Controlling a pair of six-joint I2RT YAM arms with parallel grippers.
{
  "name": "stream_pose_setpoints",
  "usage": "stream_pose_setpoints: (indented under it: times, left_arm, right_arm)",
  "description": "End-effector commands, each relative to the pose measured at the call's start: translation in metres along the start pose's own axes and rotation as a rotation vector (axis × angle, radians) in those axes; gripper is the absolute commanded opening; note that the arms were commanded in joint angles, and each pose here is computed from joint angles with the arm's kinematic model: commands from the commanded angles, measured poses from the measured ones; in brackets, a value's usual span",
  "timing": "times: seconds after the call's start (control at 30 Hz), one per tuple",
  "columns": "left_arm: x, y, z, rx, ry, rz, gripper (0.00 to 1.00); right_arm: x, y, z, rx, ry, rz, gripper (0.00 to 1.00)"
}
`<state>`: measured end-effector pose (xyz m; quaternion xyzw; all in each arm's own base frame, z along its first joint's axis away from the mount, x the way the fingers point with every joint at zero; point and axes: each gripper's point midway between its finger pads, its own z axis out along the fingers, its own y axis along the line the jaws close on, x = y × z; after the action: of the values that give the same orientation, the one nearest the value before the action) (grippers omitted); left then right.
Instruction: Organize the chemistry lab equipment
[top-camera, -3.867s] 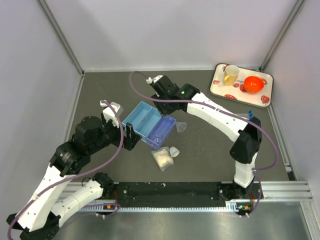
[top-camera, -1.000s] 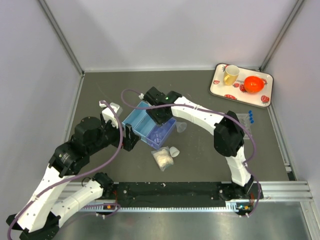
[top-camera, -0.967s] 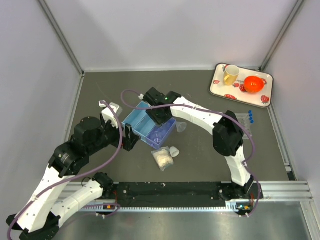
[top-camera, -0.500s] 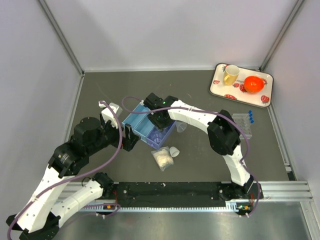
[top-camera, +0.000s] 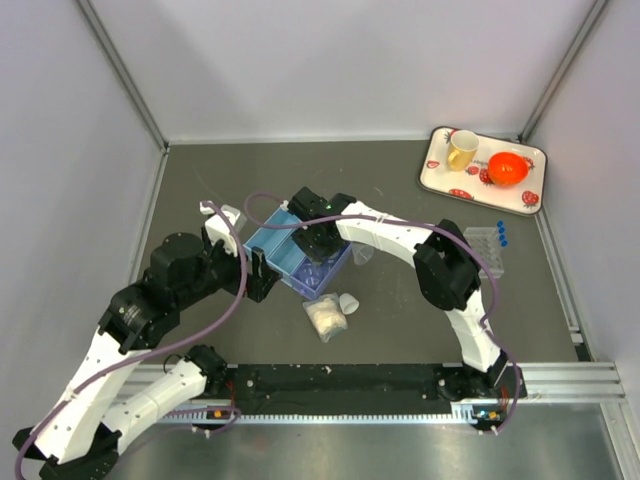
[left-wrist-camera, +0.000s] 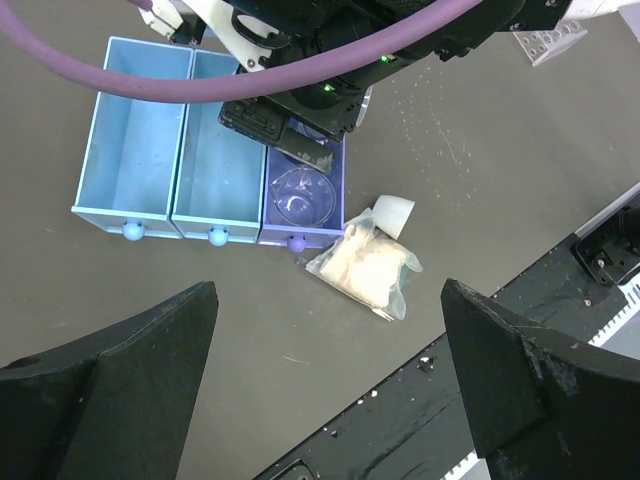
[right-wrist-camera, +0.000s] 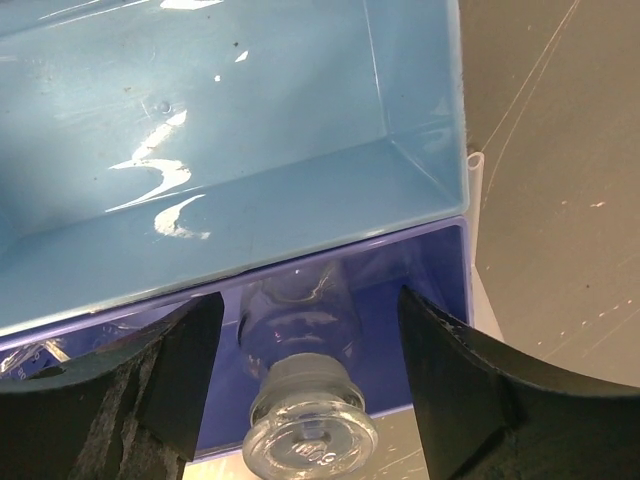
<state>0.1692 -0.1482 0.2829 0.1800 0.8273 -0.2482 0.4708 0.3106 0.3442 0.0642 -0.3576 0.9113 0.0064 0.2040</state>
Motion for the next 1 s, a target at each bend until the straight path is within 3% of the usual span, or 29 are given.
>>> stream_pose_setpoints:
  times: [0.0,0.2,0.5,0.7,0.97]
  left_arm:
    - [-0.014,-0.004,0.000,0.013,-0.040,0.012,0.99]
    - [-0.015,-0.005,0.001,0.019,-0.038,0.010,0.99]
    - [-0.014,-0.006,0.002,0.024,-0.034,0.001,0.99]
    - [-0.014,-0.006,0.003,0.027,-0.033,0.001,0.99]
    - [-0.014,-0.006,0.003,0.027,-0.036,-0.001,0.99]
  right_arm:
    - [-0.012,-0.001,-0.007,0.007,-0.045,0.005,0.71]
    - [-0.030,-0.013,-0.039,0.047,-0.112,0.011,0.71]
    - [-0.051,-0.050,-0.126,0.156,-0.274,0.057,0.71]
    - [-0.027,-0.067,-0.172,0.183,-0.345,0.136,0.72]
    - [0.052,-0.066,-0.161,0.159,-0.301,0.212,0.72]
